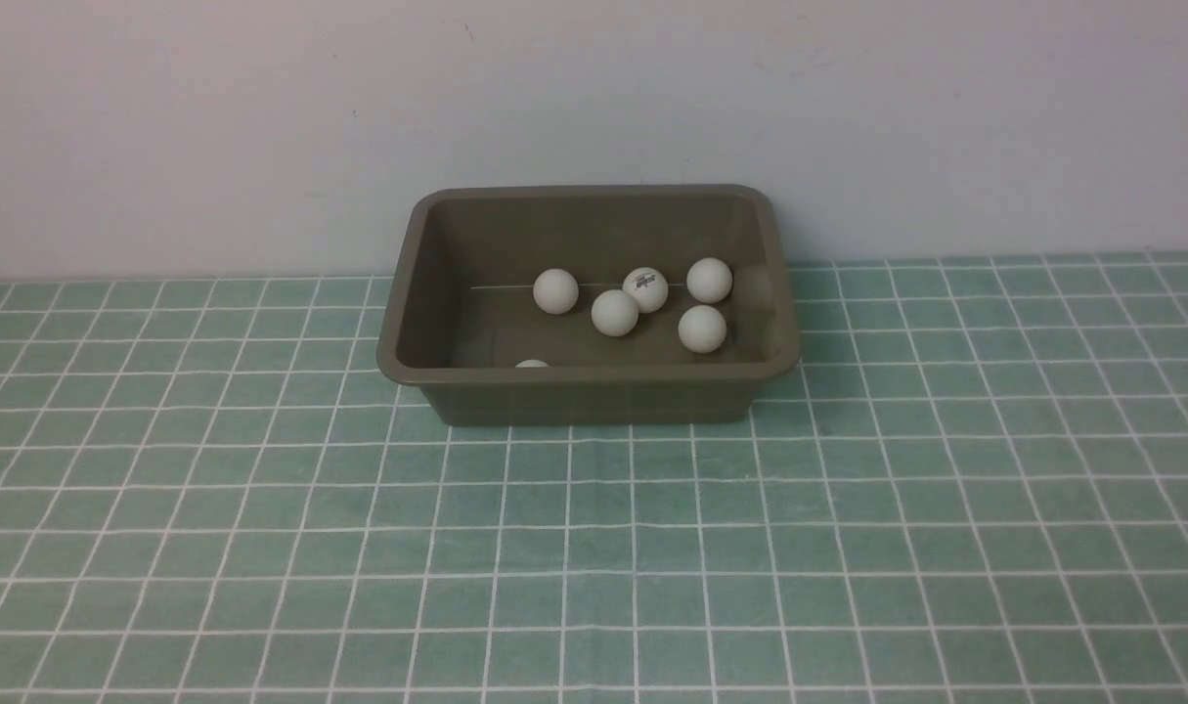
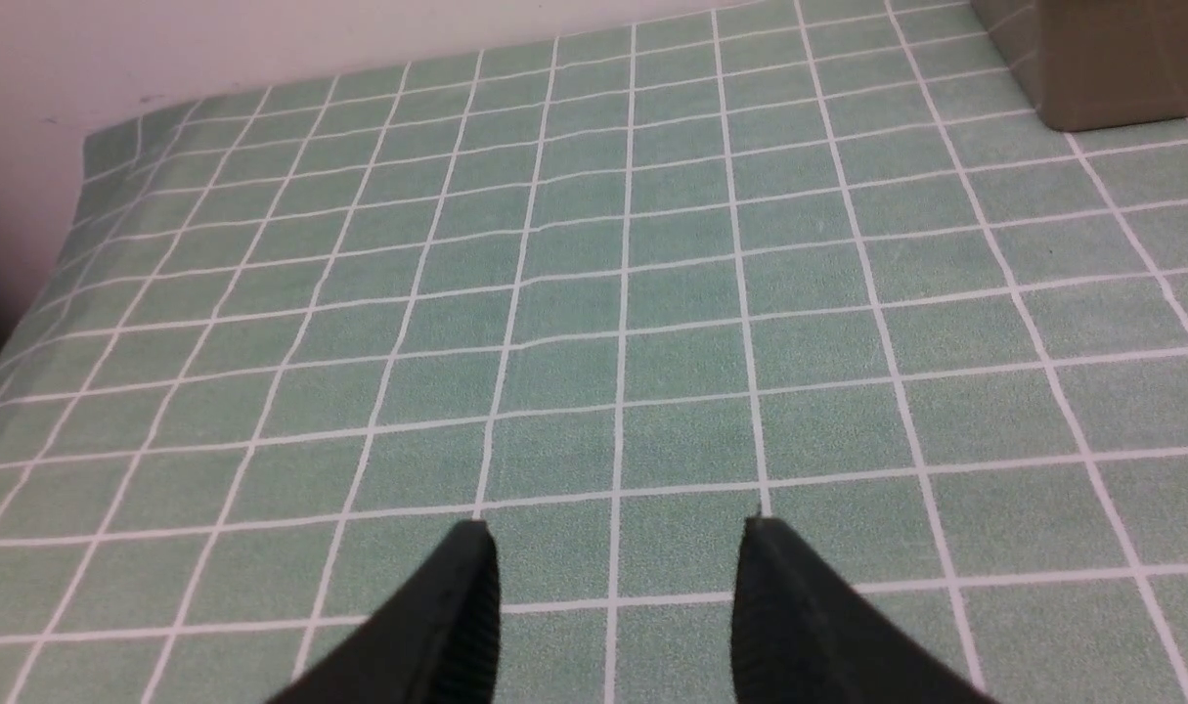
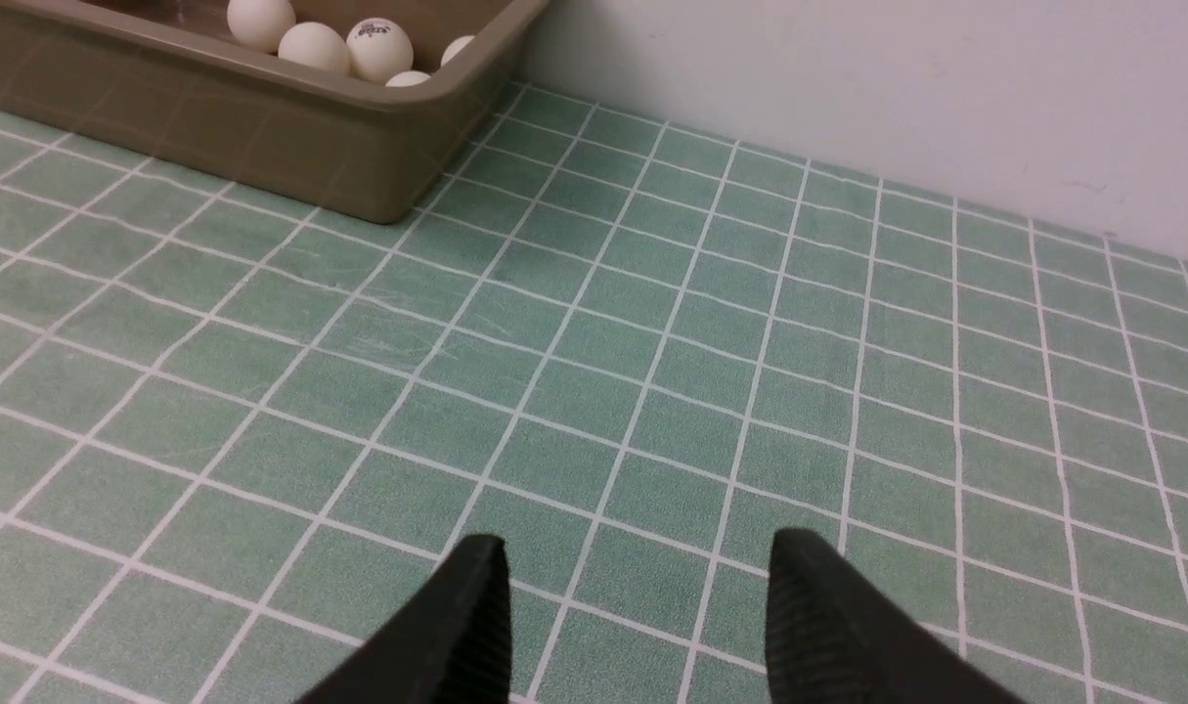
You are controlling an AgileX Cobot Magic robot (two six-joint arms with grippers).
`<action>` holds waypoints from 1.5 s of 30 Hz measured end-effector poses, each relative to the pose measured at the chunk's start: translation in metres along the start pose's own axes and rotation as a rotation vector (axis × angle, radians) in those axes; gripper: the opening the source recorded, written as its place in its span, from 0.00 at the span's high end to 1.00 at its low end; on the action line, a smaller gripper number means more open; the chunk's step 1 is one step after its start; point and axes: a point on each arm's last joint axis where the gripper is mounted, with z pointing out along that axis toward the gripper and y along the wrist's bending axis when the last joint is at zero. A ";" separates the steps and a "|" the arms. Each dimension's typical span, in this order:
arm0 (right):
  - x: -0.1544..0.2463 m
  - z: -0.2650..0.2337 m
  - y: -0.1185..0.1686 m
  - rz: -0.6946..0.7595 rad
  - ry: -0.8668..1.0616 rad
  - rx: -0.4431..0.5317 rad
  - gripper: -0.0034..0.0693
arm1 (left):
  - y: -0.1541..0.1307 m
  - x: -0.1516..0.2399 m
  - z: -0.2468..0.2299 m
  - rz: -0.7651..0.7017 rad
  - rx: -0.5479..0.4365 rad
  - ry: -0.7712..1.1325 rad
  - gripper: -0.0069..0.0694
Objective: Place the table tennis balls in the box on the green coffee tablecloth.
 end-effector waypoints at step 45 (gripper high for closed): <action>-0.020 -0.012 -0.026 0.352 -0.172 0.257 0.49 | 0.000 0.000 0.000 0.000 0.000 -0.002 0.52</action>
